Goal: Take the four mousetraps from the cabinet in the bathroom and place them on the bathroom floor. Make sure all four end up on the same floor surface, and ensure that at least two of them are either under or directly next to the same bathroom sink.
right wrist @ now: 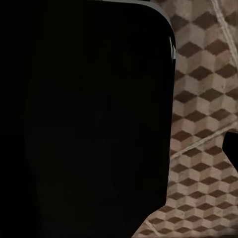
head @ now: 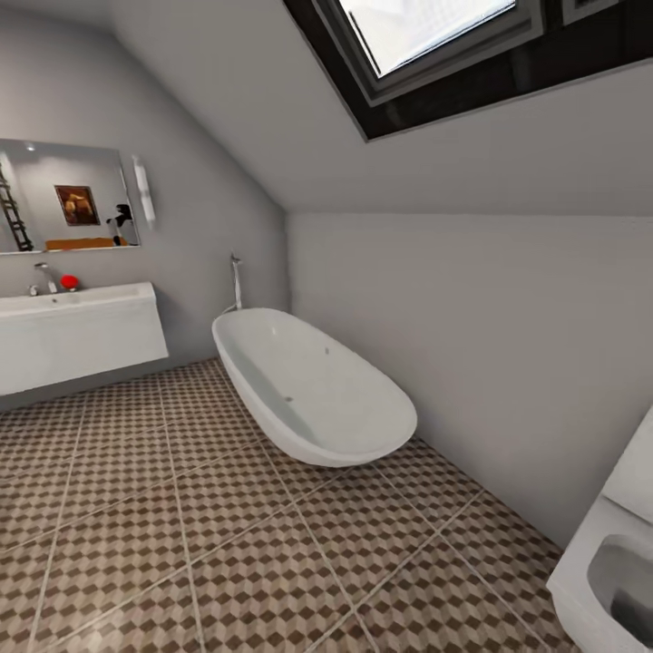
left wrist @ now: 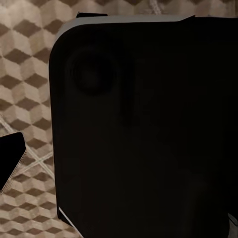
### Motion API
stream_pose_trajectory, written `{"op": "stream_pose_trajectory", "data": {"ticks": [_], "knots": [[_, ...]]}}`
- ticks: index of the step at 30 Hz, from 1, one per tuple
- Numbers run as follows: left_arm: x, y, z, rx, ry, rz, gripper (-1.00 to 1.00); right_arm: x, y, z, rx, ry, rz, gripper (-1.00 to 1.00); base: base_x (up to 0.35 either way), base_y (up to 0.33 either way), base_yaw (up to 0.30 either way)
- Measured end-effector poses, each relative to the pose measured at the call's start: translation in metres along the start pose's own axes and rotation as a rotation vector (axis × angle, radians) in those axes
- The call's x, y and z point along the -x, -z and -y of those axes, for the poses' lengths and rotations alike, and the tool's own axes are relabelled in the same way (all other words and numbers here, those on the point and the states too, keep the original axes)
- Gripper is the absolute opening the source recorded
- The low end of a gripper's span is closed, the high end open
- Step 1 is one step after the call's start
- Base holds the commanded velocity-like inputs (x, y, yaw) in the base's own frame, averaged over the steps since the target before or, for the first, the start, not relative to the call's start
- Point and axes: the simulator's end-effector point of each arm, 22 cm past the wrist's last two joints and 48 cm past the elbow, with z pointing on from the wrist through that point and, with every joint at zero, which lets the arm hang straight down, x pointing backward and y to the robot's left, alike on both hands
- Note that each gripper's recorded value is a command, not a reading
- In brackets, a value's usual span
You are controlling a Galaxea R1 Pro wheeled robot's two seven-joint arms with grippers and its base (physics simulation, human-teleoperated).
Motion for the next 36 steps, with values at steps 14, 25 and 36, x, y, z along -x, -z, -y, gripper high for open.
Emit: {"op": "stream_pose_trajectory", "data": {"ticks": [14,25,36], "knots": [[0.0002,0.0000,-0.0001,0.000,0.000,0.000,1.00,0.0001,0.0000,0.0000,0.000,0.001,0.000,1.00,0.000,0.000,-0.290],[0.0002,0.0000,-0.0001,0.000,0.001,0.000,1.00,0.0001,0.0000,0.0000,0.000,0.000,0.000,1.00,0.000,0.000,-0.290],[0.0002,0.0000,-0.0001,0.000,0.002,0.000,1.00,0.0004,0.0000,0.0001,0.000,0.000,0.001,1.00,0.000,0.000,-0.290]]}}
